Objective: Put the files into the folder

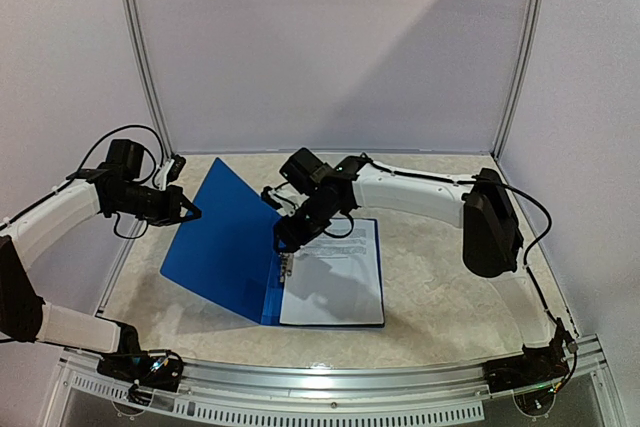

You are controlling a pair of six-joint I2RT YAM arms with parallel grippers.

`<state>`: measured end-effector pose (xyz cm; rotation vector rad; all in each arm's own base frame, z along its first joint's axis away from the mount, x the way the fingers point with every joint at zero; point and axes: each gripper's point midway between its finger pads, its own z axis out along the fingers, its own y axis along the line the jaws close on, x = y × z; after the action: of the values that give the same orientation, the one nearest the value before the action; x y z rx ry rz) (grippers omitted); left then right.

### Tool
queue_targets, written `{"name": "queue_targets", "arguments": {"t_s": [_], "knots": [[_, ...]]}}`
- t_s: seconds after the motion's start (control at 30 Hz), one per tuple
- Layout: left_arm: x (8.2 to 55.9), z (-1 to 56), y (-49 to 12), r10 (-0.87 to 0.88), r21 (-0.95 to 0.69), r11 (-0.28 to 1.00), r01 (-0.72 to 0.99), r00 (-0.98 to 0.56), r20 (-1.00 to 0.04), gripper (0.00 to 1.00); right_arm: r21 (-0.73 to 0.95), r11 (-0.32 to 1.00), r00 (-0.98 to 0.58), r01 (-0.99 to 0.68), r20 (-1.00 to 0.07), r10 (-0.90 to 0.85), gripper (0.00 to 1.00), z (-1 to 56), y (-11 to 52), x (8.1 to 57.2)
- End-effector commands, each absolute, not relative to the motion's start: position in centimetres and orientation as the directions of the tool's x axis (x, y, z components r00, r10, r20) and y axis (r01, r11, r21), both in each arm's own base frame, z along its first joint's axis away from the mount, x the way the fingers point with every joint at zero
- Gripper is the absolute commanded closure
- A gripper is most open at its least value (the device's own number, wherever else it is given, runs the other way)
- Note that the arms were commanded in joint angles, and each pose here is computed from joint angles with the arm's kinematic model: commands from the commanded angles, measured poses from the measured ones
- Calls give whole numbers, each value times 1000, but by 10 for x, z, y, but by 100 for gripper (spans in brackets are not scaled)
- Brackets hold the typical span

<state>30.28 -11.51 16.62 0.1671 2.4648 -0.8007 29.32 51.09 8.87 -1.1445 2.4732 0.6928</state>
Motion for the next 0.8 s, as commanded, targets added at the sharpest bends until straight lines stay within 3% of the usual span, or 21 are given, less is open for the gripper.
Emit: {"name": "queue_targets", "arguments": {"t_s": [0.0, 0.3, 0.67, 0.77], "knots": [[303, 170, -113, -53, -508, 814, 280, -836, -546, 100, 332, 536, -618, -776, -570, -542, 59, 126, 530, 300], [304, 168, -113, -57, -512, 814, 274, -839, -541, 100, 396, 514, -648, -761, -513, -564, 77, 102, 537, 286], [303, 168, -113, -55, -510, 814, 276, -839, -541, 100, 181, 507, -516, -842, -543, -662, 75, 74, 526, 286], [303, 168, -113, -54, -510, 814, 276, -839, -541, 100, 131, 440, -424, -888, -604, -675, 65, 82, 530, 282]]}}
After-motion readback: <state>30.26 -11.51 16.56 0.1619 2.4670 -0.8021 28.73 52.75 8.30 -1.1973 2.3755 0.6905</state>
